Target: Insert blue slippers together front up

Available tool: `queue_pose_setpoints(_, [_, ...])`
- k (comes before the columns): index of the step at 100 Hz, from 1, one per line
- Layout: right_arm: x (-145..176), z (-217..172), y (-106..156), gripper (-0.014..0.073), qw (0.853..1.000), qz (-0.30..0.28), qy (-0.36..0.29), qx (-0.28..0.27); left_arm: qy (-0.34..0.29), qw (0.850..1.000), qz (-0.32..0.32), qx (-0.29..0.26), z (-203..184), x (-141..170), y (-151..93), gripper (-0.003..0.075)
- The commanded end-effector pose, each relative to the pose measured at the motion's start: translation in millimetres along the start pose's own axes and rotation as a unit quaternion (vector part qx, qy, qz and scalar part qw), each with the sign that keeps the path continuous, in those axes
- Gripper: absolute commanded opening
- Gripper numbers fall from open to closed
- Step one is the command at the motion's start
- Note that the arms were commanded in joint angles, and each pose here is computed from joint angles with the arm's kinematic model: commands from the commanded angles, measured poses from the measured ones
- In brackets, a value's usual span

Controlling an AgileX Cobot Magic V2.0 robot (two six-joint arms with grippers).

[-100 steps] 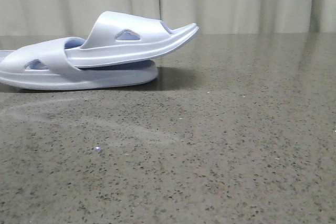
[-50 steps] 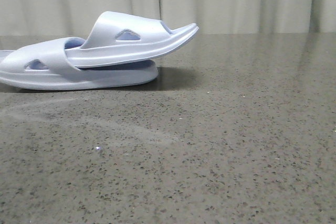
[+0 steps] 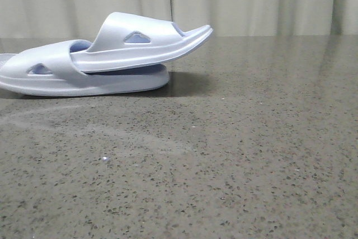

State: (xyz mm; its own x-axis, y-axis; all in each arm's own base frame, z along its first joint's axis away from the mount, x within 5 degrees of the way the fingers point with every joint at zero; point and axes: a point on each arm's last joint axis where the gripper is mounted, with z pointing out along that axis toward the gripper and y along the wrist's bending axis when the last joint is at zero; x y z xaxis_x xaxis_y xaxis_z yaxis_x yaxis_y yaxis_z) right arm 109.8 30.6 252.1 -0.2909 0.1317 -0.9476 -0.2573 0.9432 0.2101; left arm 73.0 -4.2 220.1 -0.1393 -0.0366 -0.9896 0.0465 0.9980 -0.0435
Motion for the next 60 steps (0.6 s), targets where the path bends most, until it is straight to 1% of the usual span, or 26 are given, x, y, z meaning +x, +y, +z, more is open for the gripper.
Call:
queue_pose_setpoints(1, [-9.3,-0.9,-0.2,-0.0089,1.0,0.001,-0.018,0.008,-0.058,0.998,-0.016,-0.009,-4.5,0.6,2.2,0.0015])
queue_pose_setpoints(11, [-9.2,-0.9,0.0,-0.0089,1.0,0.001,-0.018,0.007,-0.074,0.997,-0.022,-0.008,-7.1,15.8,2.8,0.0015])
queue_pose_setpoints(13, [-9.2,-0.9,0.0,-0.0089,1.0,0.001,-0.018,0.007,-0.062,0.998,-0.022,-0.008,-7.8,18.4,2.8,0.0015])
queue_pose_setpoints(60, [-9.2,-0.9,0.0,-0.0089,1.0,0.001,-0.018,0.007,-0.078,0.996,-0.033,-0.006,-11.5,16.6,2.5,0.0015])
